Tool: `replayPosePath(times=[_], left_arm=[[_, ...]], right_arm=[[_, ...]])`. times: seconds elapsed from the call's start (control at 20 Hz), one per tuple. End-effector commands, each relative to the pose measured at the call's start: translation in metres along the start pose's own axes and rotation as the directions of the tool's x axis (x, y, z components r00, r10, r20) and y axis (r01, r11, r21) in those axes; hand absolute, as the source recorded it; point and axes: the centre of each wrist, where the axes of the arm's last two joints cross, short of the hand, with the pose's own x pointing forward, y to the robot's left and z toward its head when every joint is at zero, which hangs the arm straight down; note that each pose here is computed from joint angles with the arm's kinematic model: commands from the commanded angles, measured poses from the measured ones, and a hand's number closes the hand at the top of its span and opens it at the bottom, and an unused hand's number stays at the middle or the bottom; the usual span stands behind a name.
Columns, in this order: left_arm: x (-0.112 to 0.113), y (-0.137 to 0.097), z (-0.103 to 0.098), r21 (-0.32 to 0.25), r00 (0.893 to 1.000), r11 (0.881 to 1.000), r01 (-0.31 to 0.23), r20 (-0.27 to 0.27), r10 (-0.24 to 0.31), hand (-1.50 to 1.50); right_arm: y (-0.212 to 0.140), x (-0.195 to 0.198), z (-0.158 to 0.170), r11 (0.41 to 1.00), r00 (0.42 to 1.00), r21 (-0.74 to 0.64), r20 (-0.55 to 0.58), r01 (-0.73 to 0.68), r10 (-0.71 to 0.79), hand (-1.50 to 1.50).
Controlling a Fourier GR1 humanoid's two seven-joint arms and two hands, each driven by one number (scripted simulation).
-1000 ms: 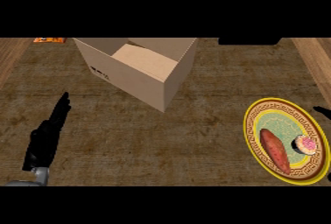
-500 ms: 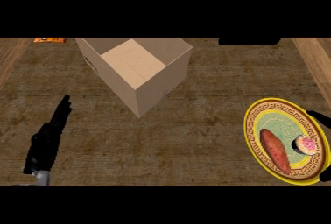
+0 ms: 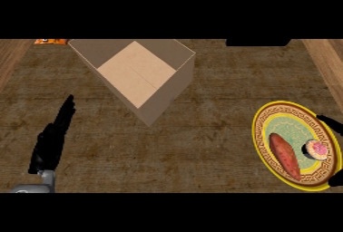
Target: Pick the cupcake from the plate and place it in the cardboard box
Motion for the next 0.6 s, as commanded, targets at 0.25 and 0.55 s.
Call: replayPosePath(times=[0.25,0.55], left_arm=[[0.005,-0.003,0.007,-0.013,1.0,1.0,-0.005,-0.002,0.005,0.0],[0.013,0.005,-0.009,0.01,1.0,1.0,0.003,0.001,-0.003,0.0]], right_arm=[[0.024,-0.013,-0.018,1.0,1.0,0.006,-0.008,0.014,-0.014,-1.5],[0.046,-0.004,-0.025,1.0,1.0,0.021,-0.007,-0.008,0.008,-1.5]])
